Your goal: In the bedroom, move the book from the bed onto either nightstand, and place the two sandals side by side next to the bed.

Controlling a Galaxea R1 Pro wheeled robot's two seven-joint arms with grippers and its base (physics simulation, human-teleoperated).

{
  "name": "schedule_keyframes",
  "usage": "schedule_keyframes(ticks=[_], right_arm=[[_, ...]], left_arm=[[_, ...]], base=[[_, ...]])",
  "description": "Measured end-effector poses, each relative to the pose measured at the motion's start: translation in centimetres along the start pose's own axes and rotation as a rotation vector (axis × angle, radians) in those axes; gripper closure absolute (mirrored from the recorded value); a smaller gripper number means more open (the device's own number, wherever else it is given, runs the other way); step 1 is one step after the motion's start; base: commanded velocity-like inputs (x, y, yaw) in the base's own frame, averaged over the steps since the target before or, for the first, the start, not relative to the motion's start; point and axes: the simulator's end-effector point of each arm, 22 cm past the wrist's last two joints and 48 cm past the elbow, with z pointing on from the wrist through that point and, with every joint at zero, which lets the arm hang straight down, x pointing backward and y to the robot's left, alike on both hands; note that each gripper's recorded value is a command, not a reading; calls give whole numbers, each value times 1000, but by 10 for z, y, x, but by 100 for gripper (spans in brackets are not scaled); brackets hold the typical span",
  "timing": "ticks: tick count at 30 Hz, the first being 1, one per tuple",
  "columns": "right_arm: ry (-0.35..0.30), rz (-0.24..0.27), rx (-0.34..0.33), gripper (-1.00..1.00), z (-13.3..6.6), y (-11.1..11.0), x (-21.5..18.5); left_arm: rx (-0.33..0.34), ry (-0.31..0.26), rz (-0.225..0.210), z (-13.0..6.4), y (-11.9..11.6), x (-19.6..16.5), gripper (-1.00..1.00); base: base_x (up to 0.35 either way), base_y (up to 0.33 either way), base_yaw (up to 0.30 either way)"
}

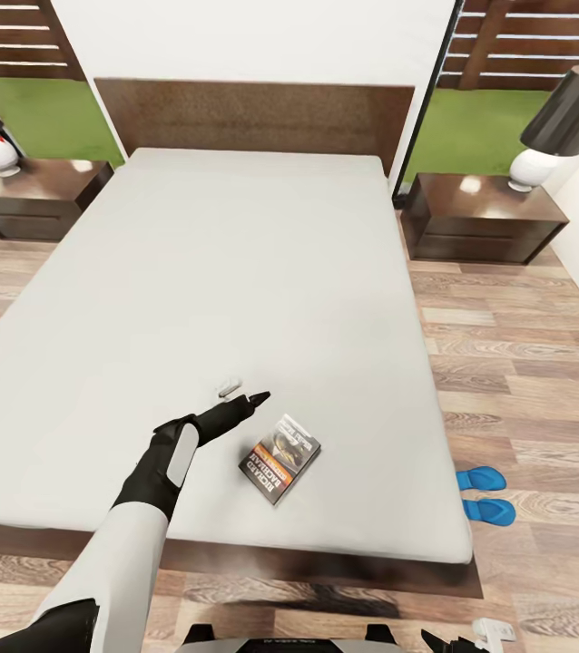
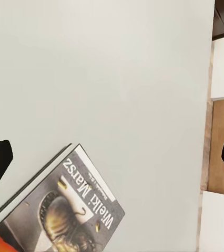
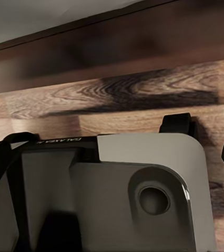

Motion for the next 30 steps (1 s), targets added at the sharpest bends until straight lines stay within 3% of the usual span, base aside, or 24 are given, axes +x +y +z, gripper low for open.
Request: schedule_keyframes(ticks=[21,30], right_arm=[[-1,0,0,-100,28,-12,1],[-1,-1,1,-100,40,-18,2]], left_arm=[[3,20,-7,22,21,16,-100],[8,41,11,33,26,28,-100]], base=[[0,0,0],[0,0,0]])
